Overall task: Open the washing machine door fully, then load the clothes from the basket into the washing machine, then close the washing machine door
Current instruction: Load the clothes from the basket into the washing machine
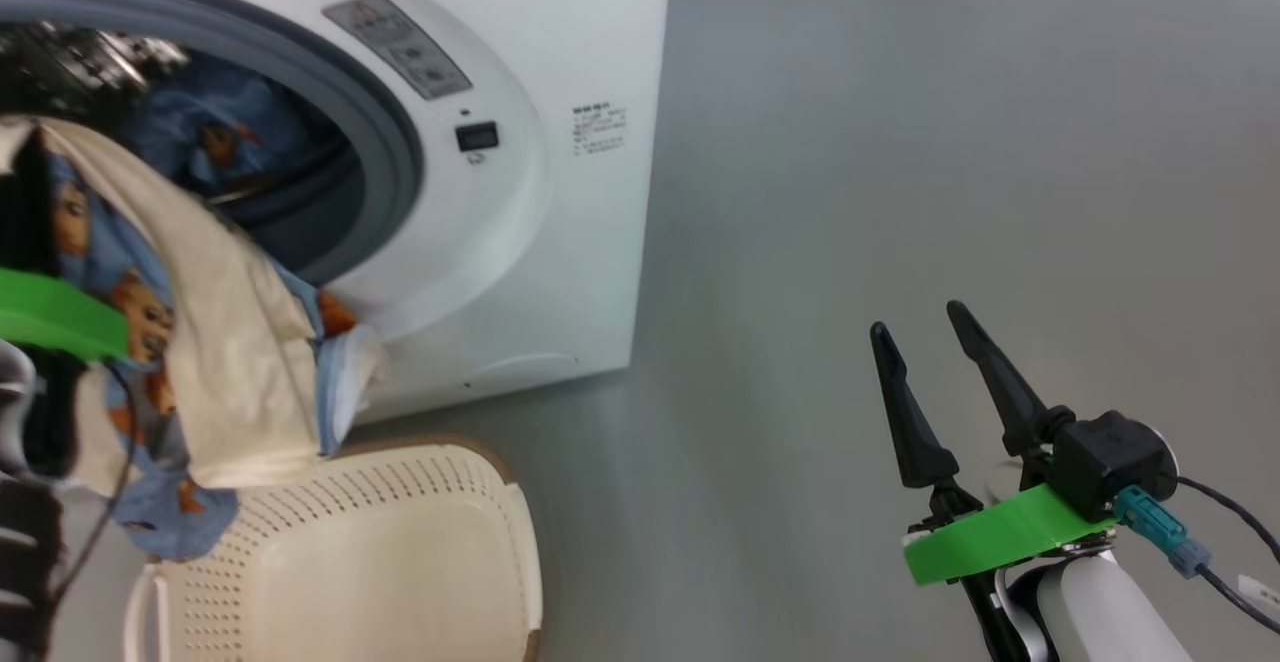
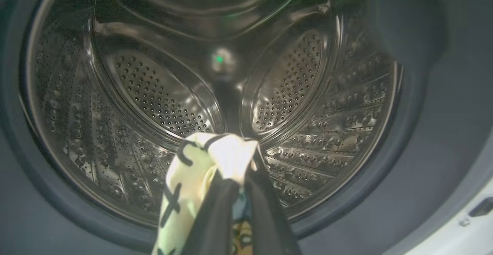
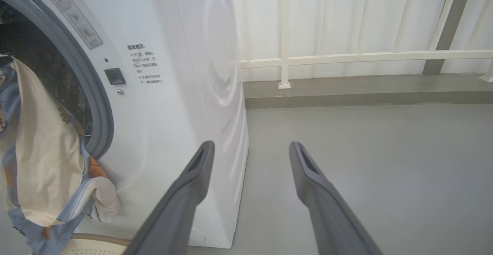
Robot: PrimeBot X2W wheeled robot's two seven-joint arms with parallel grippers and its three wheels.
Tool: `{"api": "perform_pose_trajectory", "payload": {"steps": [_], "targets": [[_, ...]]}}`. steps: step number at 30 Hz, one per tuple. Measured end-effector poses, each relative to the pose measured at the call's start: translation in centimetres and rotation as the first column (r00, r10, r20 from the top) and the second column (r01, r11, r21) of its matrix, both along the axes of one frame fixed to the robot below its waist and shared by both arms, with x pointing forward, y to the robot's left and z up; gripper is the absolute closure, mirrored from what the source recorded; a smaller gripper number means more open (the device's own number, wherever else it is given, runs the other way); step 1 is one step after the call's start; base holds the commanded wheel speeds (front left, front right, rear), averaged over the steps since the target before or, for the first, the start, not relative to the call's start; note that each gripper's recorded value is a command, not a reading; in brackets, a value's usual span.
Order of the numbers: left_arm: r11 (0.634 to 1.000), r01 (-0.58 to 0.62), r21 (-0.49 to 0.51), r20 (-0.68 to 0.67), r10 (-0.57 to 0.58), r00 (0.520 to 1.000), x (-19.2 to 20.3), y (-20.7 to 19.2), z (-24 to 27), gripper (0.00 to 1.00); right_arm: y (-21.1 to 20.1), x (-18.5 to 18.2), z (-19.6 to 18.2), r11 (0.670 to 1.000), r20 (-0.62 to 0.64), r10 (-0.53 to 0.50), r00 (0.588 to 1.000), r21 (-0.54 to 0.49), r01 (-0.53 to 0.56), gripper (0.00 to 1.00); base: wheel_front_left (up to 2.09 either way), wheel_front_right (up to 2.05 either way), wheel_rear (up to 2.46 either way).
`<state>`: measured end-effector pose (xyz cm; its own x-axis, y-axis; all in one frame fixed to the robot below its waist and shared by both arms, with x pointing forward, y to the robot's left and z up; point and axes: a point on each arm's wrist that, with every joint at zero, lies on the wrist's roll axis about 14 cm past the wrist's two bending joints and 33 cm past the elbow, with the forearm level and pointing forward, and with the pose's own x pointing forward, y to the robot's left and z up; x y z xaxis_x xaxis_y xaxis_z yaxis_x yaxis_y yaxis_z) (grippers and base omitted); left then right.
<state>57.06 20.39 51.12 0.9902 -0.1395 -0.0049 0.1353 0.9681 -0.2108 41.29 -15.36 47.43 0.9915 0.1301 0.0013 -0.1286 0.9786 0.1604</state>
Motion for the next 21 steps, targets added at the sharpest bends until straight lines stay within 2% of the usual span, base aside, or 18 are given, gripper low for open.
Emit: {"api": "perform_pose_trajectory", "payload": {"steps": [14, 21], "targets": [[0.999, 0.032, 0.019, -0.101, -0.03, 0.994, 7.4, -0.5, -6.8, 1.0, -2.4, 1.1, -4.3, 0.997, -0.1, -0.069, 0.993, -0.034, 0.066, 0.0, 0.0, 0.0, 0.0], [0.997, 0.075, 0.014, -0.018, -0.075, 0.997, 11.0, -2.5, -6.1, 1.0, -3.3, 1.1, -6.4, 0.995, -0.152, -0.097, 0.984, -0.049, 0.09, 0.0, 0.0, 0.0, 0.0]]}}
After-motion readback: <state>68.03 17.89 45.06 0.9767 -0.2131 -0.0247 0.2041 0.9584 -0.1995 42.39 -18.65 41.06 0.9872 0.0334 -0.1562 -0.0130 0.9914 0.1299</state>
